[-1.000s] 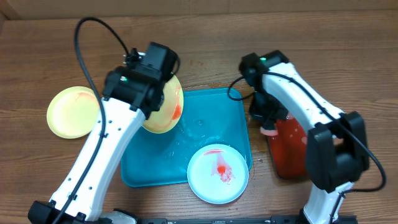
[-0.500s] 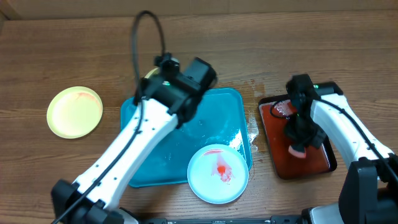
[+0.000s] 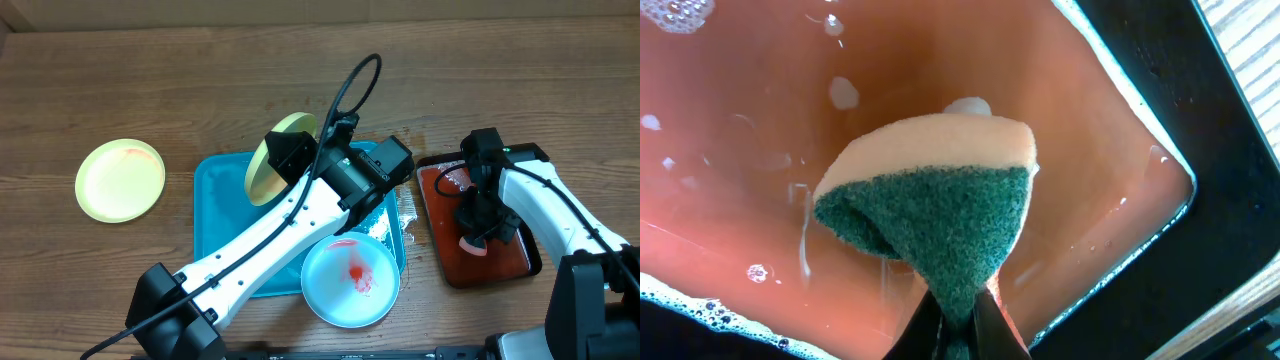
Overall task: Clean dirty plates on tray and stack at the side
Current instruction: 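Carry the yellow plate left and lower it onto the first yellow plate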
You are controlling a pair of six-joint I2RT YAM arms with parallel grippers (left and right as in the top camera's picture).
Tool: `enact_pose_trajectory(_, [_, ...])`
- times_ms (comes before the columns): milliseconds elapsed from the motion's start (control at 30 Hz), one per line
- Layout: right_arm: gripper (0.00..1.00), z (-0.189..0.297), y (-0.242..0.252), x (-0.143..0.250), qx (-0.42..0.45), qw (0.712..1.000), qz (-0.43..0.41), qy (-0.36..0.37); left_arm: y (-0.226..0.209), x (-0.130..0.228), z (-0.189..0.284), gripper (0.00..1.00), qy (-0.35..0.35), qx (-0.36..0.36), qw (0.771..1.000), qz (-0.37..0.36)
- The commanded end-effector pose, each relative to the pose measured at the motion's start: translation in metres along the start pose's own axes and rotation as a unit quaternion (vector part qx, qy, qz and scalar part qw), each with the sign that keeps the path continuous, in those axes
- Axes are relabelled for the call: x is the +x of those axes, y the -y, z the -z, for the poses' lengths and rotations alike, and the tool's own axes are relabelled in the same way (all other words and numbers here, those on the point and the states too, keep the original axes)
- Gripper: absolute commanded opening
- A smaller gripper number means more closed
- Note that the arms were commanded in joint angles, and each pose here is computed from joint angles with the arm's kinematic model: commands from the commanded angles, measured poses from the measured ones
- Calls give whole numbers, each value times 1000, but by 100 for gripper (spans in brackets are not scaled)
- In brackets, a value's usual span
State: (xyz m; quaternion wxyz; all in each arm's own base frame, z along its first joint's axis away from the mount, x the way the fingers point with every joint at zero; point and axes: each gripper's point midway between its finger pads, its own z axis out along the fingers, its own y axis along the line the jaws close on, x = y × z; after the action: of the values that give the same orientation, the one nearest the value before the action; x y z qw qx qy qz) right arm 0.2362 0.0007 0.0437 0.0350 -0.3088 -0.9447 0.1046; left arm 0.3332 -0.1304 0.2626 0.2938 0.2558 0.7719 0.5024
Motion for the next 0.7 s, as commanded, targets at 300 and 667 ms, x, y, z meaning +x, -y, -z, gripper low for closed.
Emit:
enact_pose_trajectory(300, [4, 5, -2, -3, -13, 1000, 7, 12, -23, -7, 3, 4, 12, -58, 998, -28])
enact_pose_trajectory(667, [4, 5, -2, -3, -14, 1000, 7, 12, -23, -6, 3, 4, 12, -58, 998, -28])
